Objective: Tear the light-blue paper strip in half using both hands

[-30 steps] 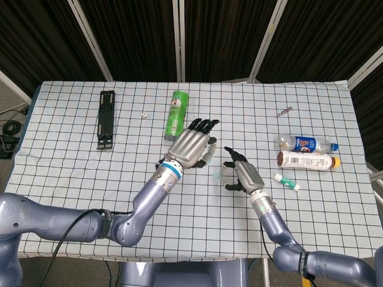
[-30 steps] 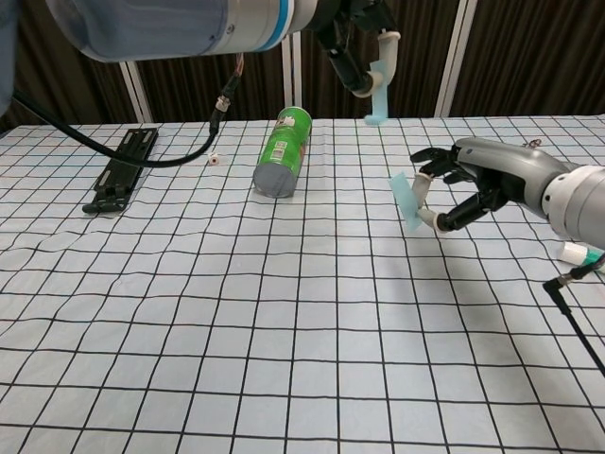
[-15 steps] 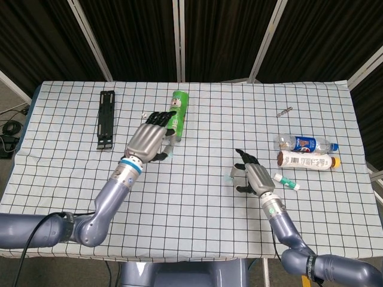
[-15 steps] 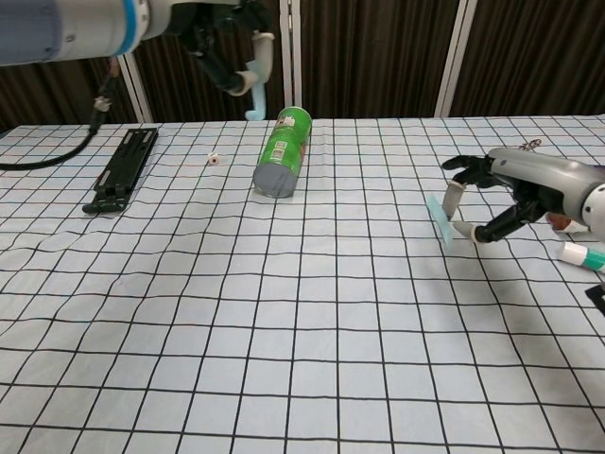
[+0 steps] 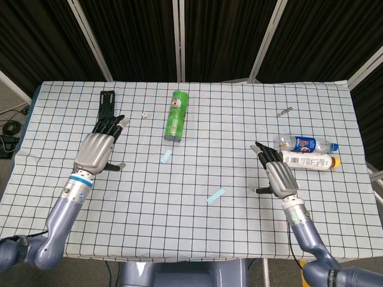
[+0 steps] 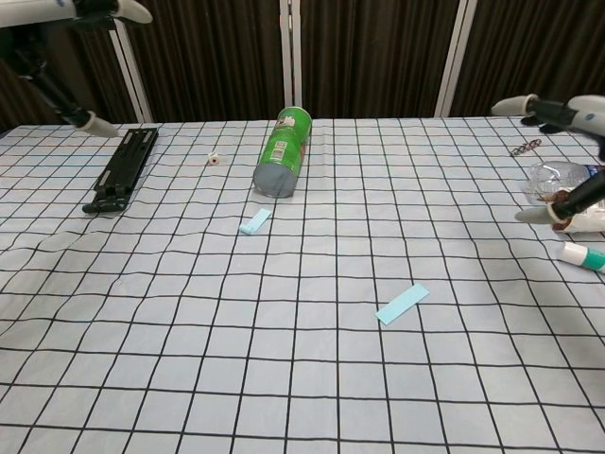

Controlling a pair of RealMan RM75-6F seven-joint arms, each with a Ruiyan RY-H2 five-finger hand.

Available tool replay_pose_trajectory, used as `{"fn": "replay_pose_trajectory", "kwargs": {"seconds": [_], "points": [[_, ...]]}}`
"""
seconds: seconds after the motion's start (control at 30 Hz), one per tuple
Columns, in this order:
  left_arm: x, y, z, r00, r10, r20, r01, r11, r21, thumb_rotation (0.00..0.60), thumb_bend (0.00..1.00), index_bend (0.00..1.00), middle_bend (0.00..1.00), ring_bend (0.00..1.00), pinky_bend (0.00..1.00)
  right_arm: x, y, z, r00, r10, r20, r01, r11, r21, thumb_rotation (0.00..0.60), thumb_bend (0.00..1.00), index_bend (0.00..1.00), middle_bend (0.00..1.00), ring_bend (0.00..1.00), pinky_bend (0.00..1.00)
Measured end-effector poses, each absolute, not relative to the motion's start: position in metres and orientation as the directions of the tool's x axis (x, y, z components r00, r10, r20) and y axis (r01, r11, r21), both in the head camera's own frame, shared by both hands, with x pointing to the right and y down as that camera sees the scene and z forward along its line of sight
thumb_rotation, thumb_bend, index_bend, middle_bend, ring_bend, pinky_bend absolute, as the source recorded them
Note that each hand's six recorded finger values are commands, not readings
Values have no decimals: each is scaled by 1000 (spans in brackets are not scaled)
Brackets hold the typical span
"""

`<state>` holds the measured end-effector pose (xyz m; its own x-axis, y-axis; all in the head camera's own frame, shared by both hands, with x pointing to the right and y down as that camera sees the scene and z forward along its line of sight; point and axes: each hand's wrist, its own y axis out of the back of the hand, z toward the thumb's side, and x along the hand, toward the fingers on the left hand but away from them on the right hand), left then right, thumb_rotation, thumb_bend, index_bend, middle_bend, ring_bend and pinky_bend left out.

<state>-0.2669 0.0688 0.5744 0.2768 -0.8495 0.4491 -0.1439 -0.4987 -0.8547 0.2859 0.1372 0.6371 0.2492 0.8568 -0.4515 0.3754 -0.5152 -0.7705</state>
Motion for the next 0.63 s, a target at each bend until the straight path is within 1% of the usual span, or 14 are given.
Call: {"fn": "replay_pose_trajectory", "kwargs": {"seconds": [0.17,0.33,0.5,0.57,0.63], "points": [[-307,92,566,248,-874,419,-154,-462,-873,600,0,0,0,0,0,323,141,604,265,905,-334,293,-405,-866,600,41,10,0,0,0],[-348,120,558,202,-900,386,-156,-418,-895,600,0,0,0,0,0,370,153,570,230,938,-259,206,-307,-929,600,1,0,0,0,0],[-392,159,545,148,-936,320,-134,-339,-931,600,0,0,0,0,0,417,179,534,156,958,-242,97,-258,-961,600,0,0,0,0,0],[-408,177,543,133,-942,307,-133,-324,-937,600,0,0,0,0,0,427,189,525,133,961,-243,76,-254,-964,600,0,0,0,0,0],[-415,187,544,125,-943,307,-144,-324,-935,600,0,0,0,0,0,430,196,521,118,962,-246,71,-255,-964,600,0,0,0,0,0]]}}
